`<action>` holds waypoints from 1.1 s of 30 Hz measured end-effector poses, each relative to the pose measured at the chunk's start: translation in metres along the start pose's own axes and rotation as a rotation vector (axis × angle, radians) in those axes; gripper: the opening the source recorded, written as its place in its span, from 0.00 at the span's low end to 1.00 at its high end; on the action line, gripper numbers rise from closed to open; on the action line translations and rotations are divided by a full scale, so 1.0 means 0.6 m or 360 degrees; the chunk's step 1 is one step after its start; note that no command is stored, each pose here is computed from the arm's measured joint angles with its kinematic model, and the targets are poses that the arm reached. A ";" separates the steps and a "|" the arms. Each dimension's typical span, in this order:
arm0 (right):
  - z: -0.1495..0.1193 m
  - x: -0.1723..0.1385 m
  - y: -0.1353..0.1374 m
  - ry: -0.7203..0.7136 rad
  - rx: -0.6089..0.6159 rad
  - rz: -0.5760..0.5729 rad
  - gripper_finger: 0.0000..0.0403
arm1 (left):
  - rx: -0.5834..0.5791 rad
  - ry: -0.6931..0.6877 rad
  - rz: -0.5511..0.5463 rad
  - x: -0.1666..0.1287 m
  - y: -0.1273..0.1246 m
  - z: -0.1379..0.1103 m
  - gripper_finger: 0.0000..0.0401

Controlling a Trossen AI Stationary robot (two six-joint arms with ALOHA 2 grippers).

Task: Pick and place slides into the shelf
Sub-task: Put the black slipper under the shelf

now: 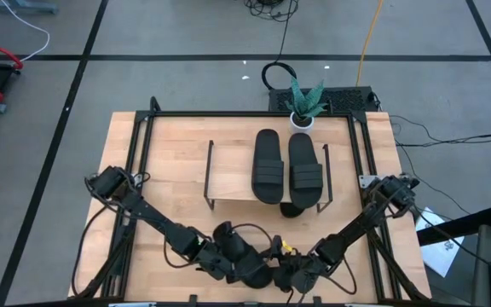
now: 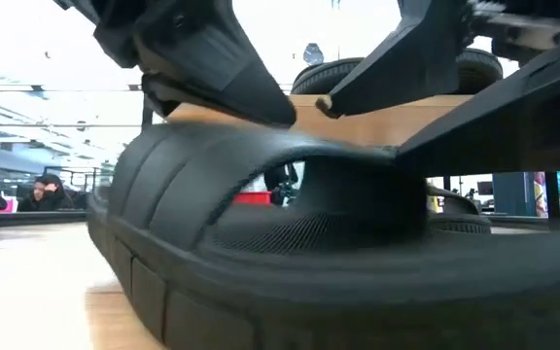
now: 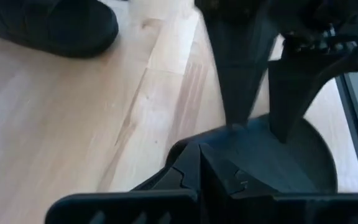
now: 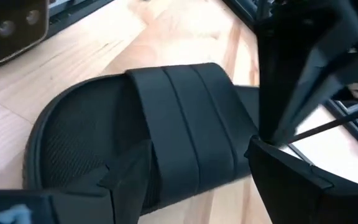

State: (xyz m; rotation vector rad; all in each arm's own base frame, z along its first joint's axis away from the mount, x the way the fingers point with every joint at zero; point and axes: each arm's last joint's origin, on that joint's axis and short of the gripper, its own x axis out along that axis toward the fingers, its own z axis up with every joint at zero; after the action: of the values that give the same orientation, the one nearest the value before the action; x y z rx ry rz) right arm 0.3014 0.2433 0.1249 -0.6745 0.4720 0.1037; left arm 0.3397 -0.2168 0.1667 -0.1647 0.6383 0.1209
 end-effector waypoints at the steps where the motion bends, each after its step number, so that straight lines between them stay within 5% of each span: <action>1: -0.001 0.002 -0.002 0.0008 -0.0002 -0.0001 0.63 | 0.0008 0.0005 0.0006 0.000 0.000 0.002 0.00; 12: -0.008 0.005 -0.005 0.0055 -0.0009 0.0006 0.63 | 0.0075 0.0141 0.0122 -0.020 -0.003 -0.016 0.00; 18: -0.010 0.007 -0.008 0.0070 0.0005 0.0005 0.63 | -0.0069 0.0228 0.0258 -0.050 0.000 -0.029 0.00; 33: -0.020 0.028 -0.035 0.0120 0.0045 -0.0055 0.63 | -0.0233 0.0299 0.0053 -0.056 -0.024 -0.038 0.00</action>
State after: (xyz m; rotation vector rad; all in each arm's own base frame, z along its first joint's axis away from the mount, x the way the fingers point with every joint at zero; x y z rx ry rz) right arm 0.3168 0.2187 0.1215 -0.6604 0.5330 0.0388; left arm 0.3021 -0.2372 0.1707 -0.3094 0.8203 0.1860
